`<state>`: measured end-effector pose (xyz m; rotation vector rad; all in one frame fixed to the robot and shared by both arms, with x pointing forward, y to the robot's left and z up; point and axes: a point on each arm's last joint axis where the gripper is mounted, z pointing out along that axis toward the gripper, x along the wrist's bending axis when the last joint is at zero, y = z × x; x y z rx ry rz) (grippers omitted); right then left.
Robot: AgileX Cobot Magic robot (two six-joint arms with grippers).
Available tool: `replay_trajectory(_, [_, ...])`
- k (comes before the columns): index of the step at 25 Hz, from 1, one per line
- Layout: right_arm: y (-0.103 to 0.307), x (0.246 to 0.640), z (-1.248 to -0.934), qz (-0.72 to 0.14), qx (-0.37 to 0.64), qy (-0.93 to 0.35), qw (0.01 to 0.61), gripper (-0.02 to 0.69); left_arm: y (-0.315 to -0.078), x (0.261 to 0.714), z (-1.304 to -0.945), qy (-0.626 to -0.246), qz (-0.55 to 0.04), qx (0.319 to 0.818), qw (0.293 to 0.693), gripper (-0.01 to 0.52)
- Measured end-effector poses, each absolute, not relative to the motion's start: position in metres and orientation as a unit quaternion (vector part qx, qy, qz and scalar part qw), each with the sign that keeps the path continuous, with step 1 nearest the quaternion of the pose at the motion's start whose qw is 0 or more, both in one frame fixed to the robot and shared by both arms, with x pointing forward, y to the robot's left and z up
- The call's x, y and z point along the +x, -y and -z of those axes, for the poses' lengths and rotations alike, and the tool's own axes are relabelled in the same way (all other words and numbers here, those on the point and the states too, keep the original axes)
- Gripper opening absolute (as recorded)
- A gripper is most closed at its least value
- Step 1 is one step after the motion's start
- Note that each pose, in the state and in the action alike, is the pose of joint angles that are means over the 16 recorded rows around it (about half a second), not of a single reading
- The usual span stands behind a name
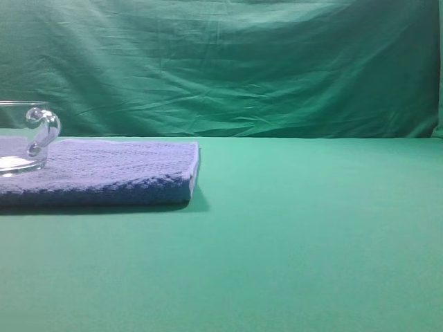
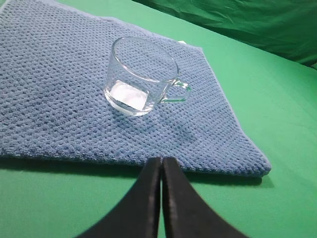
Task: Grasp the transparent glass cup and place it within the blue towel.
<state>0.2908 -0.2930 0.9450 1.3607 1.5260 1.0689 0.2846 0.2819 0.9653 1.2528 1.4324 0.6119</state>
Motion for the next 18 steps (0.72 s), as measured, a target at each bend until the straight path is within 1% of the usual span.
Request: replay_trajectory(18, [0.2931, 0.2907, -0.9447, -0.422, 0.539, -0.606, 0.405, 0.0, -0.2819, 0.2846, -0.9653, -0.603, -0.258, 0.527, 0.541, 0.0])
